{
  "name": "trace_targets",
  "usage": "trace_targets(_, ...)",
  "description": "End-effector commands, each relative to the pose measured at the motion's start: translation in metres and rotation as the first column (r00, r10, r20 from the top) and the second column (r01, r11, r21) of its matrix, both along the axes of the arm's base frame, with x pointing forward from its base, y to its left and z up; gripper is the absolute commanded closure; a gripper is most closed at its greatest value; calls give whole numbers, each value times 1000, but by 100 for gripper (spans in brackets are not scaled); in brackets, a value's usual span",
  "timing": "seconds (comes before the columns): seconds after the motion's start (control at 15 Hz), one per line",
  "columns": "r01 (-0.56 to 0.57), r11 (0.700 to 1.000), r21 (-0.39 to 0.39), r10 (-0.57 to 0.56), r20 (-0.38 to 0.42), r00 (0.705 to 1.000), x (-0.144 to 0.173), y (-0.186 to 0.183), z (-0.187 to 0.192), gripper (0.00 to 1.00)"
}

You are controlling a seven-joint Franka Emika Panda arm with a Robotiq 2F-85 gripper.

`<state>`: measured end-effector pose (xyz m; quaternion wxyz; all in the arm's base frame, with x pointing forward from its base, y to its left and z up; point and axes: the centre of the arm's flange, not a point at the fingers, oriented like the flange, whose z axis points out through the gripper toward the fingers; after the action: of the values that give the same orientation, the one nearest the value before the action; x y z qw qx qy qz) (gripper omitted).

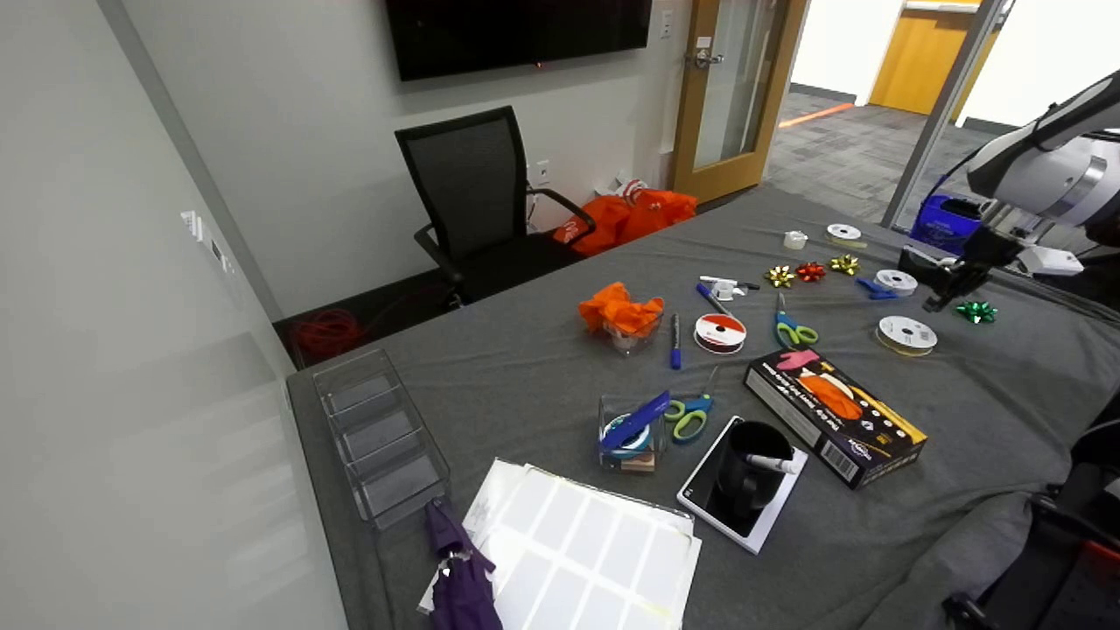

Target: Move the white disc under the box to the right.

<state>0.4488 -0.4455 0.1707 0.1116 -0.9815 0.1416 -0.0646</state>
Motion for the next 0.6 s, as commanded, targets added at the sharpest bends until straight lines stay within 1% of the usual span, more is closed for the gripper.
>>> trace_targets(0.0,0,998,-59,-2,-20,1000,4,-2,-8,45)
trace_targets(0.13,-5,997,-73,3,-26,1000,5,0,-8,31)
trace_targets(0.33,-24,993,-117,17,-61,998,8,7,1,12)
trace_targets(0.4,-32,991,-128,23,-72,997,8,8,3,4)
trace_targets(0.53,-46,989,-143,33,-91,995,9,13,9,0)
